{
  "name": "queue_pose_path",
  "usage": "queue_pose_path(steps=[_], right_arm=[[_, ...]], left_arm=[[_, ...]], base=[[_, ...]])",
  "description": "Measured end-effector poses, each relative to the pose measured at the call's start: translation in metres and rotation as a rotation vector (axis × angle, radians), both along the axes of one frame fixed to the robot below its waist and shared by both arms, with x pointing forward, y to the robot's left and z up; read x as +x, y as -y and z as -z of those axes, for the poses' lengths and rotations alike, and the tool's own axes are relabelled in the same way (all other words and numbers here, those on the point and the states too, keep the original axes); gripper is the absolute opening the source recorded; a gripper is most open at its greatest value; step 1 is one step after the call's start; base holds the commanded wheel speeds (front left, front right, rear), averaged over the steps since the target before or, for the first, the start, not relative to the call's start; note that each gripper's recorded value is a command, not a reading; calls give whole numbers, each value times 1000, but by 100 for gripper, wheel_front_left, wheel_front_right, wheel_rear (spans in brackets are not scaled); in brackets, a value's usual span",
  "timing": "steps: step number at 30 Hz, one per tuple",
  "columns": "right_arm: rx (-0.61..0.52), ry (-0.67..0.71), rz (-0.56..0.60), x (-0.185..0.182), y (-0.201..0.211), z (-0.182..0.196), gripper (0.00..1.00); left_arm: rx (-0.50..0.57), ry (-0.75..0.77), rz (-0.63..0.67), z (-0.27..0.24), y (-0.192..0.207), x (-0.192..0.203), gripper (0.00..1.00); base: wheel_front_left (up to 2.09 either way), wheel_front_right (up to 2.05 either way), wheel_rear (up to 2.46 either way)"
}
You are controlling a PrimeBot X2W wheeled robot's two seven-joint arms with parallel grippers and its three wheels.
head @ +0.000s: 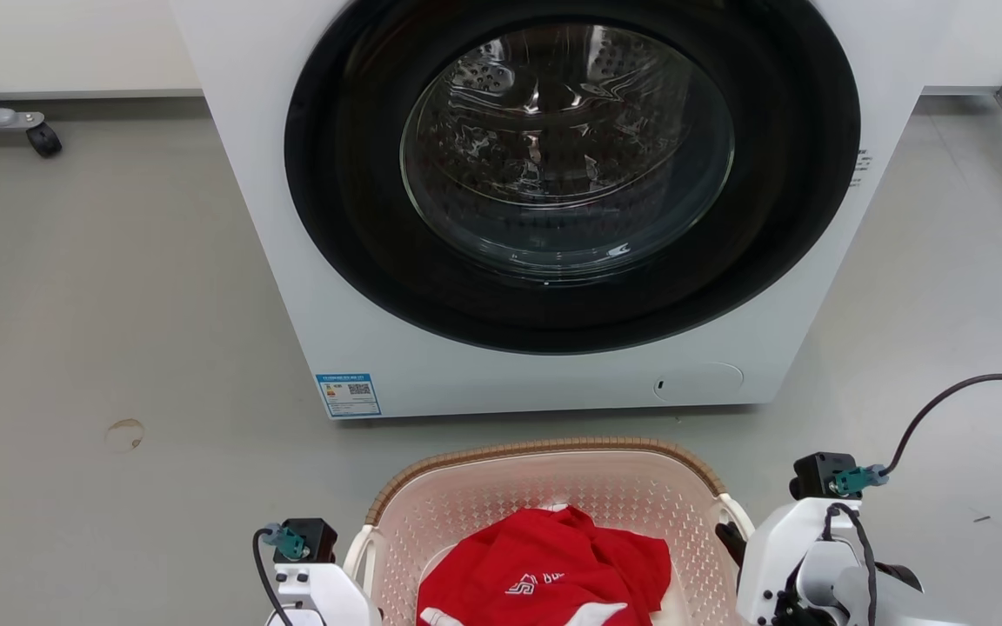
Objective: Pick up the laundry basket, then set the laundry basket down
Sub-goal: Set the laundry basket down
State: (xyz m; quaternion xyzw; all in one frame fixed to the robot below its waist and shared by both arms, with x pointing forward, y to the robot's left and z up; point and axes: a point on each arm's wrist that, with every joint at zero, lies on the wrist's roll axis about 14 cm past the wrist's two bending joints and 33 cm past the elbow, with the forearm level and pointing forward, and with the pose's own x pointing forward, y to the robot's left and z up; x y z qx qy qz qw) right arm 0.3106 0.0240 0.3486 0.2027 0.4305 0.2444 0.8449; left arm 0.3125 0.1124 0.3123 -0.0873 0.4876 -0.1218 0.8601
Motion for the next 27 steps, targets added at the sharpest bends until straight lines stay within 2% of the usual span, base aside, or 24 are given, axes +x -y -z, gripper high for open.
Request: queue_pose_path(steps=[13, 27], right_arm=[[-6, -14, -3, 0, 1, 5, 0], [-9, -4, 11, 18, 3, 8, 0]], left_arm=[[-7, -11, -6, 3, 1, 0, 0], [-14, 6, -4, 6, 4, 17, 0]], base=[[0, 0, 0], [0, 0, 0]])
